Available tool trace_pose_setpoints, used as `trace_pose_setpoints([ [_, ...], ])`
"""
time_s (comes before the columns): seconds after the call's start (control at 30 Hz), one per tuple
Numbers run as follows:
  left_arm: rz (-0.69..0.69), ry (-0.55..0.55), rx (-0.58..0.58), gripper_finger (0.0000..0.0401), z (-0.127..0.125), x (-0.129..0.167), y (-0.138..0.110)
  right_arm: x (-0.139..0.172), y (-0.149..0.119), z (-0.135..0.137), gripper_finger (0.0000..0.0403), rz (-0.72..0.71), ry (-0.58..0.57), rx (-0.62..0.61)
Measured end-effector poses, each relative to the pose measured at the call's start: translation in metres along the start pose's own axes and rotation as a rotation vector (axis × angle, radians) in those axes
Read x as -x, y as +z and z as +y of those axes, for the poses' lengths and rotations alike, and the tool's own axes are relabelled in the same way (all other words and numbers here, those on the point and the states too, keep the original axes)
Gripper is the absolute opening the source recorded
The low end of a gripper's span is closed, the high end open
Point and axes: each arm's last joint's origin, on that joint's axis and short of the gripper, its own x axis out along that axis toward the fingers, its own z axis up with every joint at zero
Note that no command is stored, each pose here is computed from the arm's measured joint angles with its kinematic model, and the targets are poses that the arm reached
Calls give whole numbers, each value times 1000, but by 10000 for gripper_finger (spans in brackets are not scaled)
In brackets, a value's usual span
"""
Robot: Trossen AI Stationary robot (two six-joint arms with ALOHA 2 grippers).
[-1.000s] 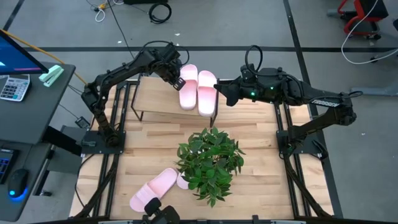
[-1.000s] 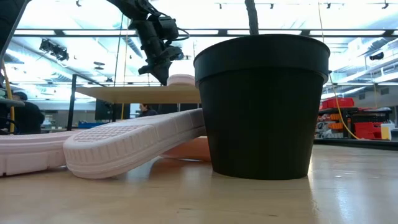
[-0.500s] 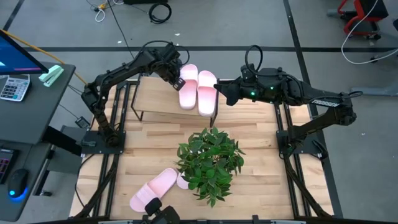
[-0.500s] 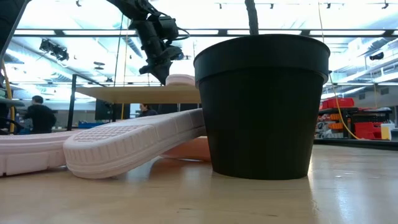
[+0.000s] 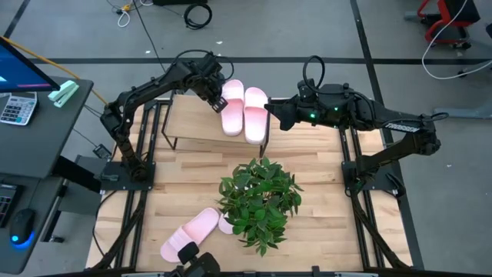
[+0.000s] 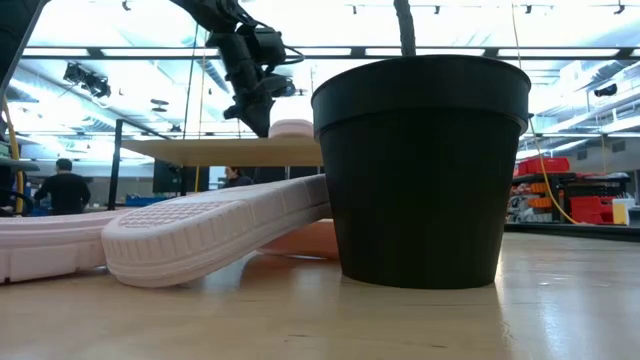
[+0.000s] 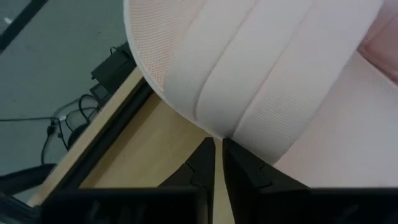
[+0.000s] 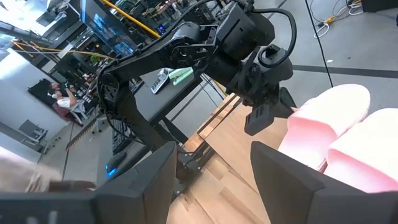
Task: Pick and place slides into the shelf
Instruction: Put the pink slide on the shelf
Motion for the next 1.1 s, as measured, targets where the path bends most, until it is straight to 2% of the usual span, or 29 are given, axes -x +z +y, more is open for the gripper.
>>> trace_pose_setpoints([
  [0.6,4,34,-32,95,2,5,-2,0,0,0,213,4,-3,8],
  [0.9,-102,79,-17,118,1,48,-6,0,-1,-1,213,7,-6,6],
  [1.1,-213,53,-42,116,-18,75,-7,0,-1,-1,213,6,-6,5],
])
